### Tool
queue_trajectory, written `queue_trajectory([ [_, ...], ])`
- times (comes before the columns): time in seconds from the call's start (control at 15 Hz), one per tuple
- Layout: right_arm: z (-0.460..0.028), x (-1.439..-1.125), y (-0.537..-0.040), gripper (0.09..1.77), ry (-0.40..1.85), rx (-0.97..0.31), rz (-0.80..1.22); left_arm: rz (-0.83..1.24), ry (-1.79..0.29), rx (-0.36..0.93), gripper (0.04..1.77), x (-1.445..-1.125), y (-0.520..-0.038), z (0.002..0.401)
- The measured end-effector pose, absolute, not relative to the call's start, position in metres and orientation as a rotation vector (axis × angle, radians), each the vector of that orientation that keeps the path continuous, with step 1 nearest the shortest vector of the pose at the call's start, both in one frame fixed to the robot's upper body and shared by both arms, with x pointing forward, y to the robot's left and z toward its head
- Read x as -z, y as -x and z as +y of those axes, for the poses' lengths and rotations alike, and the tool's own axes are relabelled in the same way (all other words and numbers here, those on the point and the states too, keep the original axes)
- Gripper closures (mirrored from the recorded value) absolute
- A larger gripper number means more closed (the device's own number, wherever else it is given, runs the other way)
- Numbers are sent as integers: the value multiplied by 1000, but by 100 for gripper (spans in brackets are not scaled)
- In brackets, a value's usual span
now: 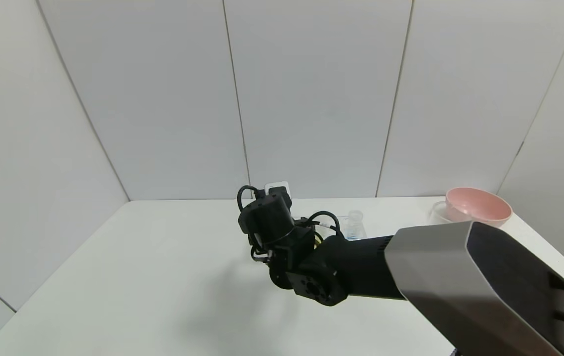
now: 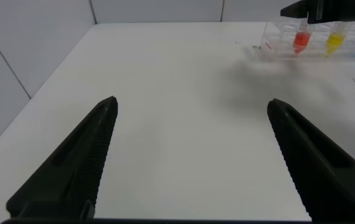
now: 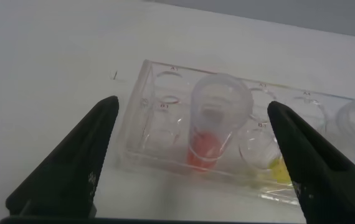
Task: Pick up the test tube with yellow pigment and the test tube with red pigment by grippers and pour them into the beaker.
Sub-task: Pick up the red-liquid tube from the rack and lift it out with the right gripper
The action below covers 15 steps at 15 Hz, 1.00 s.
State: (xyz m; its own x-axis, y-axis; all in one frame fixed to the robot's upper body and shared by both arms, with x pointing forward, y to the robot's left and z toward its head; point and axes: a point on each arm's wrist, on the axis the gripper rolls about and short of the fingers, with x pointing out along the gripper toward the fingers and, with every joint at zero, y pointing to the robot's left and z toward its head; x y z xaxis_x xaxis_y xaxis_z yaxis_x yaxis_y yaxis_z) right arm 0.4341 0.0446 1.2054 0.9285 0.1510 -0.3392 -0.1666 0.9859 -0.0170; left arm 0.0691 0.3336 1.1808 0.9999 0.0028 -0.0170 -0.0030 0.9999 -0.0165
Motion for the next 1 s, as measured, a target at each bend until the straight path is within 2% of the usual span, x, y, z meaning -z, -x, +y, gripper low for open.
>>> queue_trajectory([
  [0.33,50,-1186,-446,15,52,-150,345,17,16,-3,9,-1181,-69,334],
  [1.0,46,-1188,-453,14,49,-141,341,17,17,-3,9,-1181,-69,334],
])
